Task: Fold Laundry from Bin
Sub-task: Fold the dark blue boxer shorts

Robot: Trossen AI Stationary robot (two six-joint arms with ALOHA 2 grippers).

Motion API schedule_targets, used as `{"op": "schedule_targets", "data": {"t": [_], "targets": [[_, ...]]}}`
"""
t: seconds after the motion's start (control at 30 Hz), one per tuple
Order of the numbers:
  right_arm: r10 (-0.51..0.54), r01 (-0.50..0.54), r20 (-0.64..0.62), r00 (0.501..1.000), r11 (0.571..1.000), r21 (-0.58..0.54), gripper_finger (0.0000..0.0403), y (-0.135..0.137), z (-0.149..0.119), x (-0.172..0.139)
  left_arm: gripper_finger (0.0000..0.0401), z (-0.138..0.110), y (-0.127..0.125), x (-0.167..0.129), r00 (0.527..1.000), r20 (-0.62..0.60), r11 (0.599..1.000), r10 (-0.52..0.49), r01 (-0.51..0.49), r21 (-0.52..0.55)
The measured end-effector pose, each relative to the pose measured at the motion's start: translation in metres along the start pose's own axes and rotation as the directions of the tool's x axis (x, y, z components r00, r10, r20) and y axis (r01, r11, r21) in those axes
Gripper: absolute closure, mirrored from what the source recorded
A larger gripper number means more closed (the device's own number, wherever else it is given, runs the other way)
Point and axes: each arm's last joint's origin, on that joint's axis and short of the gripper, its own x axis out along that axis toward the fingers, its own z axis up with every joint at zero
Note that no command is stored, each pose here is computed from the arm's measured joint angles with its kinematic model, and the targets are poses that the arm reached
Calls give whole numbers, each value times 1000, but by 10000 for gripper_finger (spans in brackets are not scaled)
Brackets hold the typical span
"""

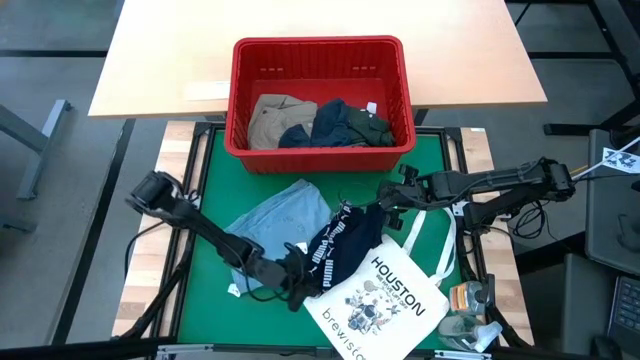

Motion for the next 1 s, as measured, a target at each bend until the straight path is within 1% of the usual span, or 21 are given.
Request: {"op": "schedule_targets", "data": {"t": [0.13,0.23,0.37,0.5,0.57,0.83,1.0], "targets": [[1,-1,1,1000,1000,0,393,0,0,0,243,-1,8,6,999,0,999,34,-34,-20],[1,-1,1,1000,1000,1,393,0,0,0,245,5,12,8,998,28,998,53,-52,-27],[1,-1,2,1000,1000,1,393,0,0,0,245,11,18,10,995,33,996,89,-88,-35],[1,-1,2,1000,1000,1,393,0,0,0,246,13,24,11,992,13,988,128,-127,-86],[1,-1,2,1000,1000,1,393,0,0,0,246,15,26,11,991,13,986,133,-131,-102],[1,-1,3,1000,1000,2,393,0,0,0,246,15,25,11,991,21,986,131,-128,-111],[1,-1,3,1000,1000,2,393,0,0,0,246,17,23,11,994,36,988,106,-101,-120]]}}
